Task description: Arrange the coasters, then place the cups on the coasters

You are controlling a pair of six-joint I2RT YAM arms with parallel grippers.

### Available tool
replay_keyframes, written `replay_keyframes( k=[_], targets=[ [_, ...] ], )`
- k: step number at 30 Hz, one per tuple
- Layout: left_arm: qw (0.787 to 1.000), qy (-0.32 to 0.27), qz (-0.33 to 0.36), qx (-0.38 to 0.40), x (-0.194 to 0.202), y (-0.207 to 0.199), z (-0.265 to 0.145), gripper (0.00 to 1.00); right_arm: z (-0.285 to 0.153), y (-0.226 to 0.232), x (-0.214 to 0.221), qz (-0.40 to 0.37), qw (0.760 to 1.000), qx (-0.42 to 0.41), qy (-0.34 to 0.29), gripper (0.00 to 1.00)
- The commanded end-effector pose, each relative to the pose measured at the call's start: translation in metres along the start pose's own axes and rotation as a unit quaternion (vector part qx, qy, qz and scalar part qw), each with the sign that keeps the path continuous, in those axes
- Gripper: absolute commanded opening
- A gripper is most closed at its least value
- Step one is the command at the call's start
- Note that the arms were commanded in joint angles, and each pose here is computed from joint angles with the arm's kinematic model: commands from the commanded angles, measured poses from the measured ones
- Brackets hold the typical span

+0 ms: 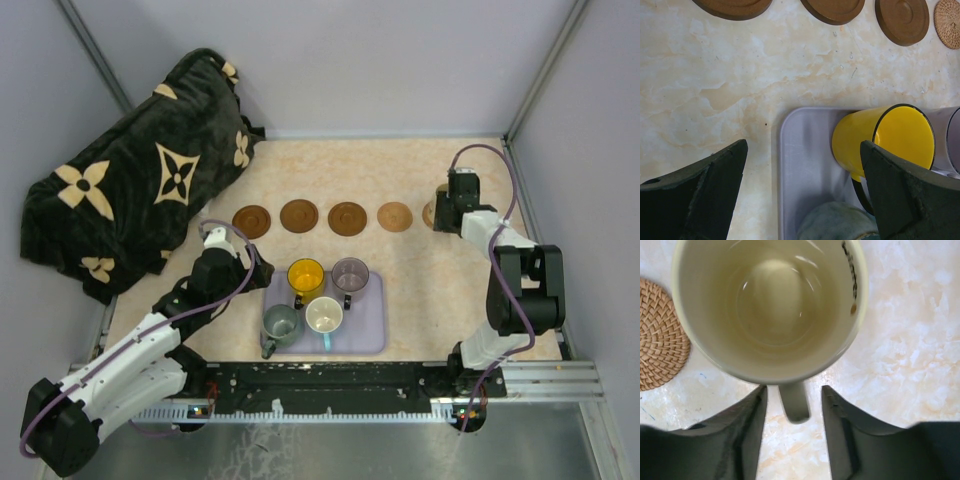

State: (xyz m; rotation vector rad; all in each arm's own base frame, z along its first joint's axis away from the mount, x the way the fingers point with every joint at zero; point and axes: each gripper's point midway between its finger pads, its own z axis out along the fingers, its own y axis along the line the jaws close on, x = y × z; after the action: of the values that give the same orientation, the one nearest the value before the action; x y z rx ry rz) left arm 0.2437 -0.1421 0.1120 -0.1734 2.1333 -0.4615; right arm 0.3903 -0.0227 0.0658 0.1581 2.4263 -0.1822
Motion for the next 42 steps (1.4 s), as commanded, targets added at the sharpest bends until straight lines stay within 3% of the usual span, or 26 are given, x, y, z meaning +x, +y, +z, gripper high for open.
replay_keyframes(
  k=[1, 5, 12, 30, 42],
  targets=[
    [1.0, -0.004, -0.002, 0.007, -0.001, -0.003, 0.001, 1.0, -0.003, -0.009, -0.038, 0.018, 0.998, 0.018, -0.054, 0.53],
    [1.0, -0.002, -0.002, 0.006, 0.001, -0.002, 0.001, 1.0, -0.003, -0.009, -0.039, 0.021, 0.998, 0.02, -0.056, 0.59],
    [1.0, -0.004, -0.002, 0.004, 0.001, -0.001, 0.001, 1.0, -0.006, -0.008, -0.038, 0.024, 0.998, 0.015, -0.056, 0.6],
    [1.0, -0.001, -0.008, 0.008, 0.003, -0.002, 0.001, 1.0, -0.02, 0.01, -0.027, 0.043, 0.997, -0.038, -0.06, 0.51],
    [1.0, -0.003, -0.011, 0.007, 0.003, 0.0, -0.001, 1.0, -0.019, 0.015, -0.019, 0.034, 0.998, -0.031, -0.053, 0.5]
  ],
)
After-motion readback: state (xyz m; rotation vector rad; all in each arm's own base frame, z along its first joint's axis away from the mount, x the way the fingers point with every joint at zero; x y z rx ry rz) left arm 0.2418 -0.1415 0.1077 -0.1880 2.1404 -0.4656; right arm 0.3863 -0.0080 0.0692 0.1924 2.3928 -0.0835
